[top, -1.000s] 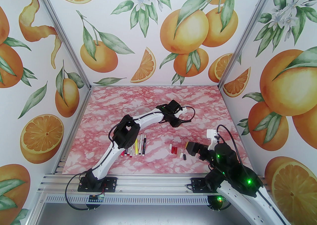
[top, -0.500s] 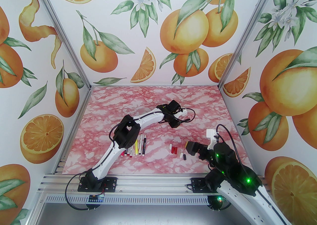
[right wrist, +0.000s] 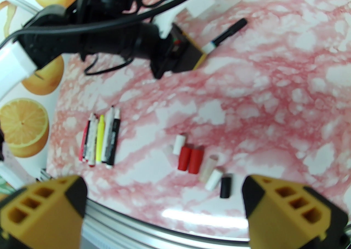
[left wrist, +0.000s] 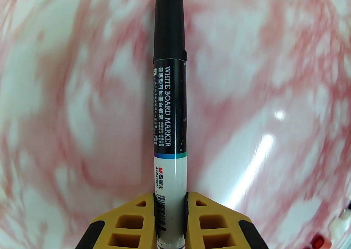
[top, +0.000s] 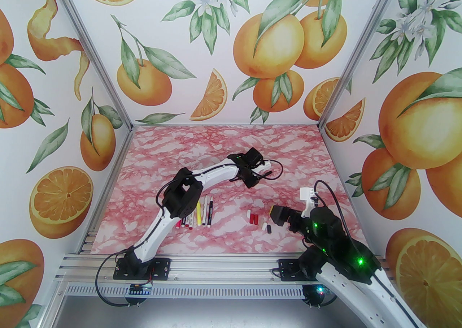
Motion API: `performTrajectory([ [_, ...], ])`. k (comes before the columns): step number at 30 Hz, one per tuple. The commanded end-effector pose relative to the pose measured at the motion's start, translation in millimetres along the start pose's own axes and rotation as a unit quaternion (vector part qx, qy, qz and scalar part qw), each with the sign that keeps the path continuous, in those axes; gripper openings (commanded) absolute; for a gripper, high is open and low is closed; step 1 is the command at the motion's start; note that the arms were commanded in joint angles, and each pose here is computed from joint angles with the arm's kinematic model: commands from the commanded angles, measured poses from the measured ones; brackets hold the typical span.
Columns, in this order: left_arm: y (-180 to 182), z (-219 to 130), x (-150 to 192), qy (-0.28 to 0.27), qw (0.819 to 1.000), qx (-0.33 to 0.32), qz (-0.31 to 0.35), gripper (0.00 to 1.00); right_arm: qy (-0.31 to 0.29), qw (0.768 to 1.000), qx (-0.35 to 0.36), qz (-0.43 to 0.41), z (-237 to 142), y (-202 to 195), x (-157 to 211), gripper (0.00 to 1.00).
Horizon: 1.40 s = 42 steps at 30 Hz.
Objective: Open the pen caps
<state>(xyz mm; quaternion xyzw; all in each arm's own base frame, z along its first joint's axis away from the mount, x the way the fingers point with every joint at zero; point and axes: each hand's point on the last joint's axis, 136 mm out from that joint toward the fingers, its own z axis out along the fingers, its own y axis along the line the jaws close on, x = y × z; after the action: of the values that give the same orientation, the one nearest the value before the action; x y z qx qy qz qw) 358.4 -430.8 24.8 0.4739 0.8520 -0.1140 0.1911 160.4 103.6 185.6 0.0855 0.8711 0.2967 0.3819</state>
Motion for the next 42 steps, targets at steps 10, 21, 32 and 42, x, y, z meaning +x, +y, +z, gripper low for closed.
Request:
performTrajectory([
  [10, -17, -90, 66, -0.025, 0.989, -0.062, -0.133, 0.17, 0.0, 1.0, -0.01, 0.008, 11, 4, 1, 0.99],
  [21, -57, -95, 136, 0.013, 0.972, -0.095, -0.213, 0.17, 0.012, 1.0, -0.016, 0.008, 19, 8, 3, 0.99],
  [32, -68, -89, 161, 0.016, 0.965, -0.096, -0.245, 0.24, 0.014, 1.0, -0.019, 0.012, 22, 8, 5, 0.99],
  [42, -70, -83, 152, 0.023, 0.97, -0.088, -0.226, 0.36, 0.016, 1.0, -0.019, 0.013, 23, 7, 7, 0.99],
])
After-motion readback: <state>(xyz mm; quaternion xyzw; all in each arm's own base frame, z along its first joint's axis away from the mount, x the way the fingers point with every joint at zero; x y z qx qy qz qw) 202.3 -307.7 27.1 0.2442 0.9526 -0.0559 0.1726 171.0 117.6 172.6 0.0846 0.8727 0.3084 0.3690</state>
